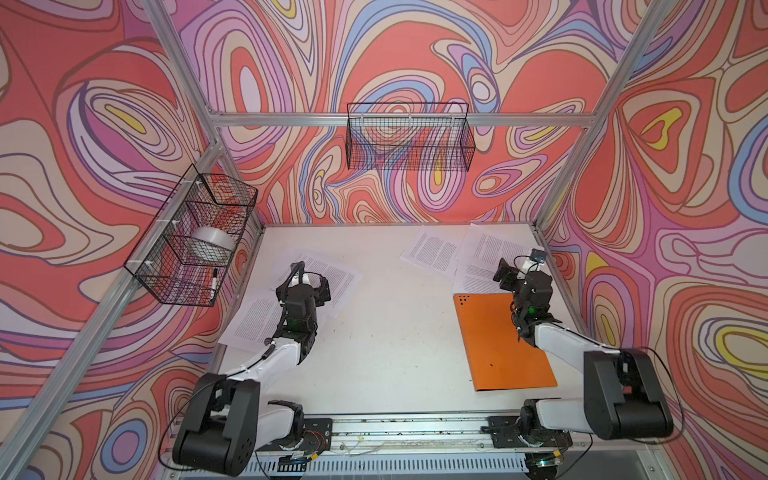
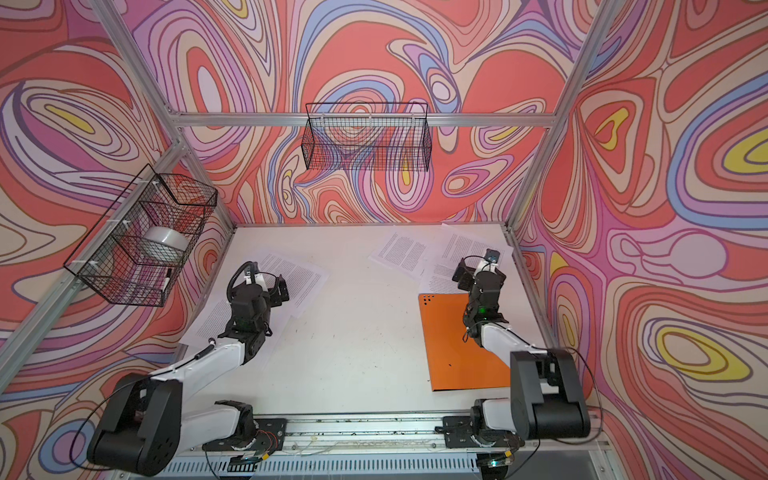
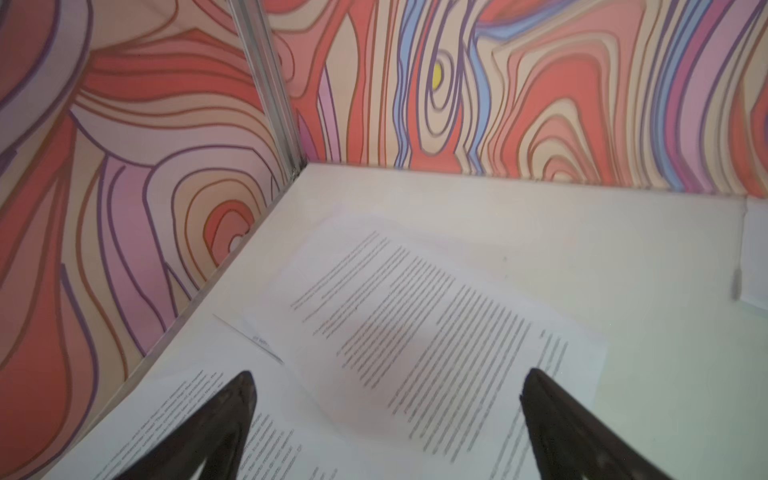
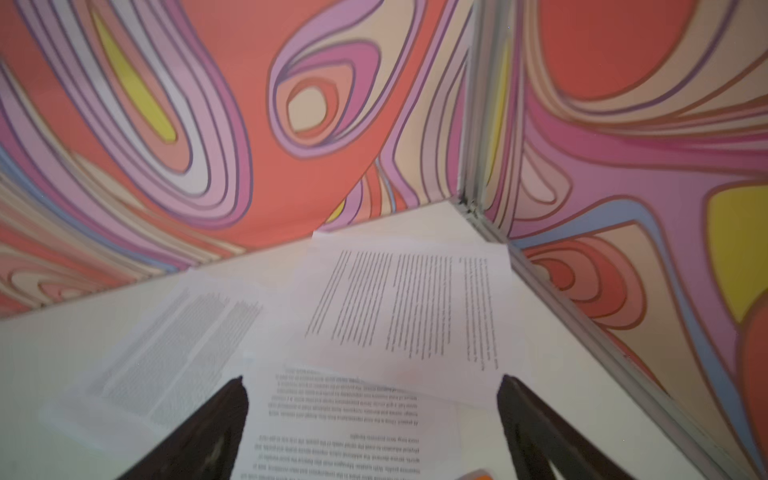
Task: Put the files into the folder
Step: 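Reach both grippers to the orange folder's edges and grasp them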
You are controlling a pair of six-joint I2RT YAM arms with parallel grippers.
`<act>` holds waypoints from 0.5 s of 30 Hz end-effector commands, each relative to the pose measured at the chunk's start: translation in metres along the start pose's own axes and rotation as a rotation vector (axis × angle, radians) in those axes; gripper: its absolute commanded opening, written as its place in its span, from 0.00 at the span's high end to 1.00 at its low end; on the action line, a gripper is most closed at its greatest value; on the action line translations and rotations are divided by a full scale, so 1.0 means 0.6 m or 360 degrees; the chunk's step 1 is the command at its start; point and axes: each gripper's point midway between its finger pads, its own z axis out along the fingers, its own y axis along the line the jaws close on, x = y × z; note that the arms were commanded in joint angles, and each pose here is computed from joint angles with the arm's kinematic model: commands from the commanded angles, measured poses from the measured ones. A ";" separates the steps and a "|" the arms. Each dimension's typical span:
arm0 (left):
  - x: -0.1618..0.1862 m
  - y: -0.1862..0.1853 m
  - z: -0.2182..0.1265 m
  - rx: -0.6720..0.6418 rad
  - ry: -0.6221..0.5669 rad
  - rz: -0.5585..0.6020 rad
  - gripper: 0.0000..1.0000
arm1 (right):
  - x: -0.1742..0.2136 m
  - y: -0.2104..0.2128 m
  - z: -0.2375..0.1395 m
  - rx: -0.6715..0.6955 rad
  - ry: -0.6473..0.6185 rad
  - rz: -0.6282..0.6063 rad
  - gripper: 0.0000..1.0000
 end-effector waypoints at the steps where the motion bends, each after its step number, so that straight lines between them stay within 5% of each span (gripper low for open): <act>1: 0.017 0.005 -0.026 -0.0078 0.0364 -0.0386 0.00 | 0.036 -0.059 -0.010 0.0324 0.0310 0.0186 0.02; 5: 0.053 -0.168 -0.057 0.0567 0.0841 -0.0634 0.00 | 0.100 -0.104 -0.026 0.0393 0.0687 0.0418 0.02; 11: 0.117 -0.412 -0.168 0.1238 0.1364 -0.0371 0.00 | 0.173 -0.210 -0.066 0.0604 0.0974 0.0665 0.04; 15: 0.183 -0.529 -0.231 0.1467 0.1668 -0.0228 0.01 | 0.214 -0.283 -0.097 0.0693 0.1016 0.0954 0.06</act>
